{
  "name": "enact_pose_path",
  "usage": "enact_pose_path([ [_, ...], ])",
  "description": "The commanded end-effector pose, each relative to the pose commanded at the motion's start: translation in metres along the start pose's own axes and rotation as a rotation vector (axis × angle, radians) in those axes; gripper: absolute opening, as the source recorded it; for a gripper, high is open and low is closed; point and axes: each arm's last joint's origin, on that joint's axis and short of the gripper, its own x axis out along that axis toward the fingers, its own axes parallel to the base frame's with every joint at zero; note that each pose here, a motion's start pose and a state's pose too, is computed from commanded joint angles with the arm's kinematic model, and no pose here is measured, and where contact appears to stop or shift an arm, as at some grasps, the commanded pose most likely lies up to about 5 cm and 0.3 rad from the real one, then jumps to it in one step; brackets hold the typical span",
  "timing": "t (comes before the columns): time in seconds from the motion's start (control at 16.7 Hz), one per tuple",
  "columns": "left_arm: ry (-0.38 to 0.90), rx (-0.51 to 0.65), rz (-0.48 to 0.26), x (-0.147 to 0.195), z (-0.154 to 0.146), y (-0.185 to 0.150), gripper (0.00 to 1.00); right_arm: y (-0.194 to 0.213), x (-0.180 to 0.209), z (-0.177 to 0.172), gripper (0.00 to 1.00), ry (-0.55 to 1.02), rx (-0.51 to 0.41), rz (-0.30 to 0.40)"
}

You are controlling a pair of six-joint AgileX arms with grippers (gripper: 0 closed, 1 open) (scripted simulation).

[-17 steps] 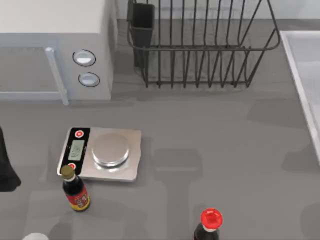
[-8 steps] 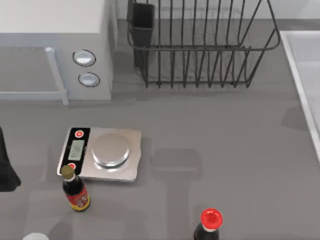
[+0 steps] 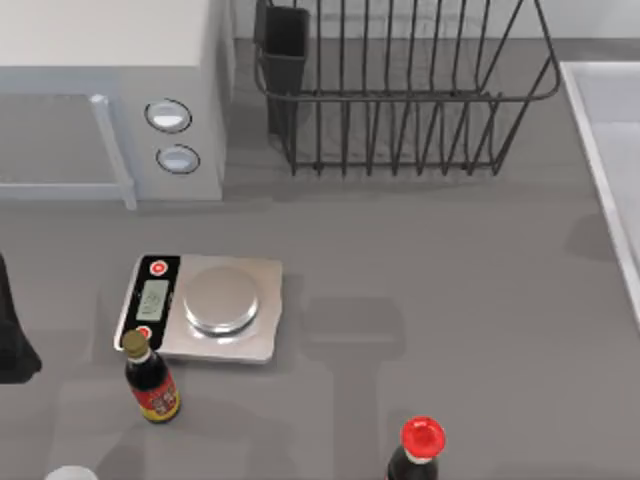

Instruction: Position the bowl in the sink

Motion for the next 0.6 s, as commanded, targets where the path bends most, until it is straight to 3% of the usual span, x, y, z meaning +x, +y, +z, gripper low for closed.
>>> enact_pose_path([
  [0.6,0.0,0.0,0.0,0.0,0.0,0.0,1.0,0.0,0.0,0.0,0.98,0.0,0.0,0.0],
])
